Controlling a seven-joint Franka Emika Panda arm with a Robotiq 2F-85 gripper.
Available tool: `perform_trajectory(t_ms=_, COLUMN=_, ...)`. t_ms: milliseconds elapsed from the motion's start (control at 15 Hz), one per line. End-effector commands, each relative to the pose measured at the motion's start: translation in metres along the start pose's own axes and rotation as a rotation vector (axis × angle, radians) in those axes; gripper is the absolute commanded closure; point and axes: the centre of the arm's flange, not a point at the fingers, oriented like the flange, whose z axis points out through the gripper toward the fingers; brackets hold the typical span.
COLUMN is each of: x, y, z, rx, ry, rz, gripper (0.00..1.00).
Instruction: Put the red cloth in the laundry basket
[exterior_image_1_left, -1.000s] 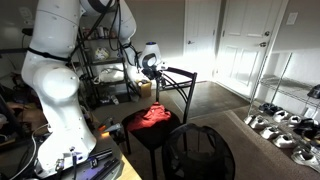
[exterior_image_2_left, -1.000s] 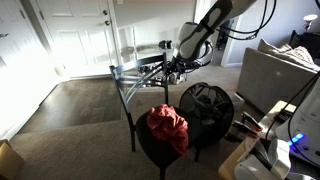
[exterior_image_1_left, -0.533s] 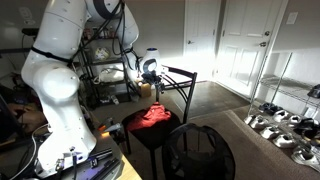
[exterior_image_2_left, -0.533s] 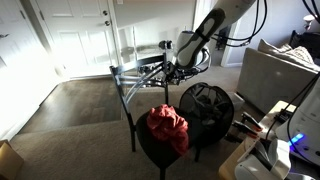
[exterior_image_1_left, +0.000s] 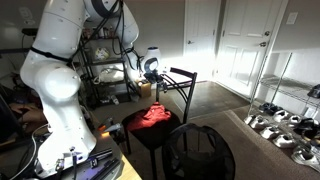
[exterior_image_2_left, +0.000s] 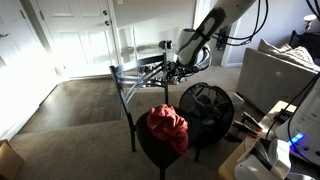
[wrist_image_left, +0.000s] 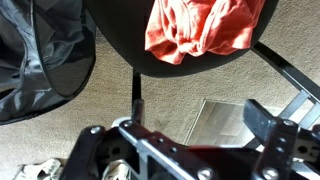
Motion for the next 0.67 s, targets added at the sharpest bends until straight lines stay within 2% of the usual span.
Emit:
perform_trajectory(t_ms=0, x=-0.007, y=-0.012, z=0.032, rx=-0.001, ry=-0.031, rz=0.003, gripper=0.00)
perform_trajectory(t_ms=333, x=-0.036, y=-0.017, z=0.081, rx=-0.009, ry=-0.094, rz=-0.035, gripper=0.00)
perform_trajectory(t_ms=600, x=-0.044, y=-0.027, z=0.124, rx=-0.021, ry=-0.142, rz=-0.050, gripper=0.00)
